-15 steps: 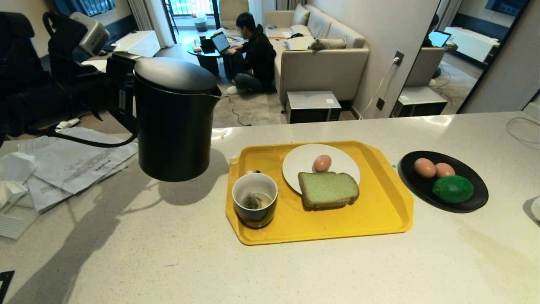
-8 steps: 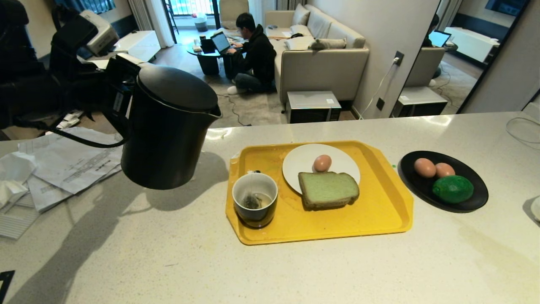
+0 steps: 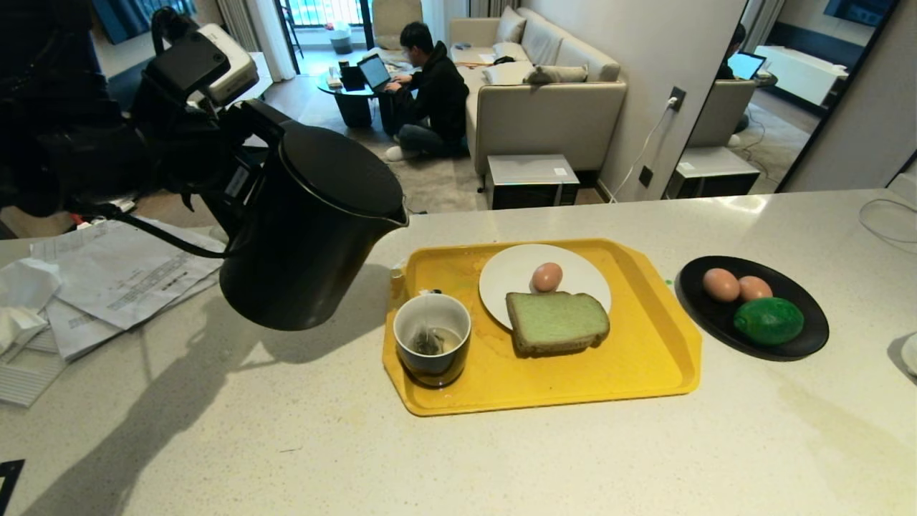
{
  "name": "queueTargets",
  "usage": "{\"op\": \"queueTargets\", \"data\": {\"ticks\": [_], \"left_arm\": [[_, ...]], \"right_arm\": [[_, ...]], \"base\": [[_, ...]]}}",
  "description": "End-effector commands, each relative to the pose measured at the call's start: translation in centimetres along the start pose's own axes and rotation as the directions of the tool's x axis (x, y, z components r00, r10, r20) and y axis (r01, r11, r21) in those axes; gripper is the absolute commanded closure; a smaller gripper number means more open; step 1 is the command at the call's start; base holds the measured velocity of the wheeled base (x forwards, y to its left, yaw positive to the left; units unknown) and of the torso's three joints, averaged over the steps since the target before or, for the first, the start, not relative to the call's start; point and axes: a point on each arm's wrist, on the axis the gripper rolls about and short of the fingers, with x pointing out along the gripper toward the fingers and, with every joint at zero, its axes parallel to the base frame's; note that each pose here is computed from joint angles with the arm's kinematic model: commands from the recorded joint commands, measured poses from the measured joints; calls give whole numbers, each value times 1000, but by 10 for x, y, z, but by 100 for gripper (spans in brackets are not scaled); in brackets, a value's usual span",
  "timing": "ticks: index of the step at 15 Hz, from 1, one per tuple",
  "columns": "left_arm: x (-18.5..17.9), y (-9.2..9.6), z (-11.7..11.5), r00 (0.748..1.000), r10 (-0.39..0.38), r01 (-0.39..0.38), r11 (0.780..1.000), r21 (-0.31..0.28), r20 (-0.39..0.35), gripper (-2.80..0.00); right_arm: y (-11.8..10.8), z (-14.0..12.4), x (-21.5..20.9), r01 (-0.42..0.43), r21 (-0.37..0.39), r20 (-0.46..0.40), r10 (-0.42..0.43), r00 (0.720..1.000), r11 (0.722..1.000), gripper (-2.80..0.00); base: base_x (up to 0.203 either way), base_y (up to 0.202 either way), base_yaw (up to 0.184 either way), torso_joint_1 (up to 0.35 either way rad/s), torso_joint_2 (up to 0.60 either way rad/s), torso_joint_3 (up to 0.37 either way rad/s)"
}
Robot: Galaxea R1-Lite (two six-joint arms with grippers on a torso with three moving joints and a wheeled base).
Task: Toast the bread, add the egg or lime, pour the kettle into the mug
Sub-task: Pour water into a cup
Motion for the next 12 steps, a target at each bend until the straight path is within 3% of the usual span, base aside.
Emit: {"op": "queueTargets", "data": {"ticks": [1, 7, 12], "left_arm": [[-2, -7, 6, 1000, -16, 17, 999, 41, -12, 0], [-14, -3, 15, 996, -41, 54, 983, 178, -79, 0], [-20, -12, 24, 995, -51, 69, 975, 213, -86, 0]], "right_arm": [[0, 0, 0, -1, -1, -1, 1, 1000, 1000, 0], [0, 0, 0, 0, -1, -1, 0, 1000, 1000, 0], [0, 0, 0, -1, -1, -1, 1, 1000, 1000, 0]], "base": [[0, 0, 0, 0, 0, 0], [0, 0, 0, 0, 0, 0], [0, 0, 0, 0, 0, 0]]}}
